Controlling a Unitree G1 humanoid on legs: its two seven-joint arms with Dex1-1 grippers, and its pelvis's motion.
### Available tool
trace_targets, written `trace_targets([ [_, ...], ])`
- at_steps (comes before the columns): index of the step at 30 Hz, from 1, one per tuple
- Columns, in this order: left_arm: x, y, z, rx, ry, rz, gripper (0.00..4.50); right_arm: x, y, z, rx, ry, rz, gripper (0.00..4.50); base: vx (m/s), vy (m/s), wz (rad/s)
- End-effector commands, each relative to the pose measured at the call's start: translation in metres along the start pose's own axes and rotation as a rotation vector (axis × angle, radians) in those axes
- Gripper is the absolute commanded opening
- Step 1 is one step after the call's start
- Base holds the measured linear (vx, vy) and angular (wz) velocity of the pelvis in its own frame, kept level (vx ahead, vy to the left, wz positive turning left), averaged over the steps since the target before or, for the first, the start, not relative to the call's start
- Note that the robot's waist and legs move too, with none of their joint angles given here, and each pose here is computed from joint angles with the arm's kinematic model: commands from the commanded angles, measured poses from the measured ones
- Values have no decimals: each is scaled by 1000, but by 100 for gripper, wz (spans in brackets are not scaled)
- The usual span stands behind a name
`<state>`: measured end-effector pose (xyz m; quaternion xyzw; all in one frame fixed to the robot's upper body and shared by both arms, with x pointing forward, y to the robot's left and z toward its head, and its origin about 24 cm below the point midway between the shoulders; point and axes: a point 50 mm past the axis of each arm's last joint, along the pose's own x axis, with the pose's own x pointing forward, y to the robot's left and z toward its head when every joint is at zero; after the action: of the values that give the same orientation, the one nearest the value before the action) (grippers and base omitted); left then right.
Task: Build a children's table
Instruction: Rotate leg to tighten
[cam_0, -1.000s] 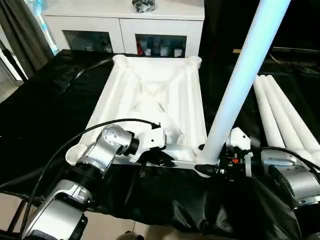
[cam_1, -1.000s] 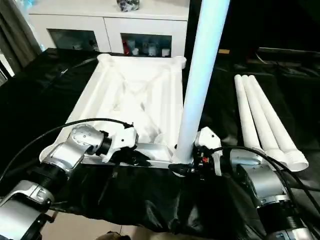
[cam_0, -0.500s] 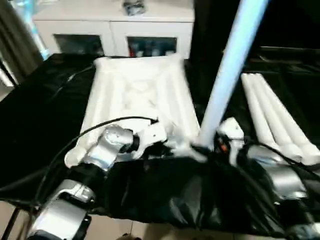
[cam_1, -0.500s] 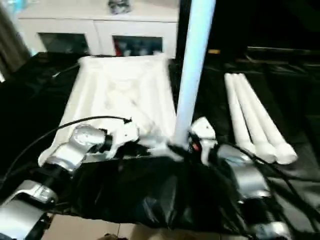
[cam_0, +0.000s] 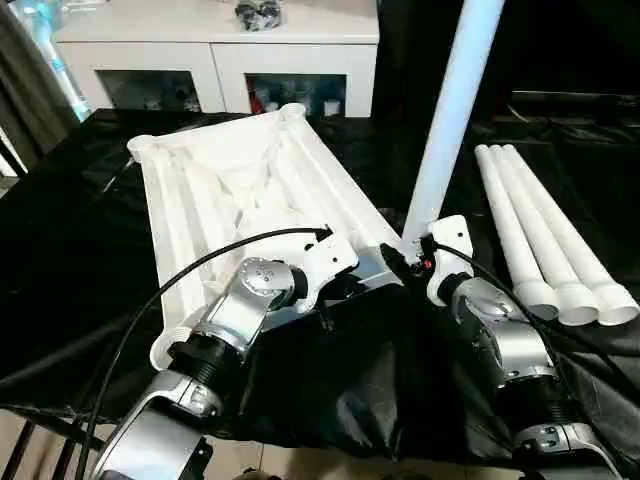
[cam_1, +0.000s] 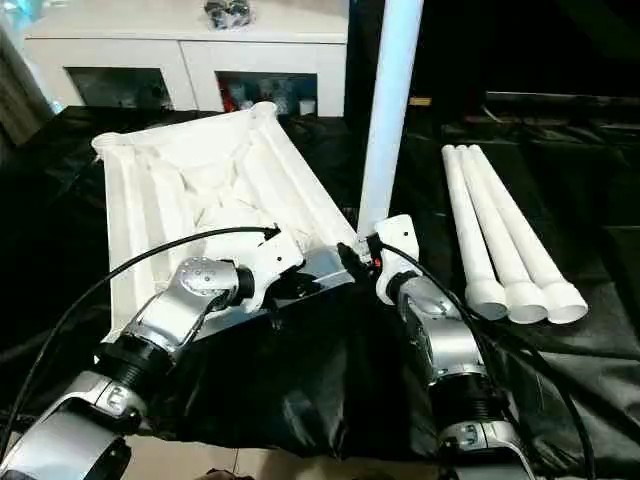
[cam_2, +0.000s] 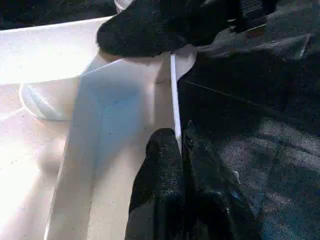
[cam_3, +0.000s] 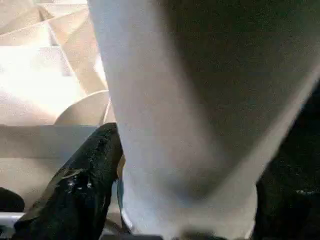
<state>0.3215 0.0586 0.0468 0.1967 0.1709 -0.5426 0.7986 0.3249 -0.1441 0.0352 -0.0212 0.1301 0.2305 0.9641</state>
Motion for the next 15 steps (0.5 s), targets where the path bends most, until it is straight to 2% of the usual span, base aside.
trace_targets([
  [1,5,-12,15,104,-62,-113,0,3,22,0,-23,-9,185,367,0,0,0],
  [4,-1,-10,11,123,-50,-140,0,-4,16,1,-50,-10,243,367,0,0,0],
  [5,-8,-7,7,139,-39,-178,0,-16,9,2,-93,-13,336,367,0,0,0],
  [10,-24,1,3,167,-12,-242,0,-38,-1,6,-130,-7,510,367,0,0,0],
  [15,-30,5,1,183,-1,-285,0,-51,0,5,-167,30,642,367,0,0,0],
])
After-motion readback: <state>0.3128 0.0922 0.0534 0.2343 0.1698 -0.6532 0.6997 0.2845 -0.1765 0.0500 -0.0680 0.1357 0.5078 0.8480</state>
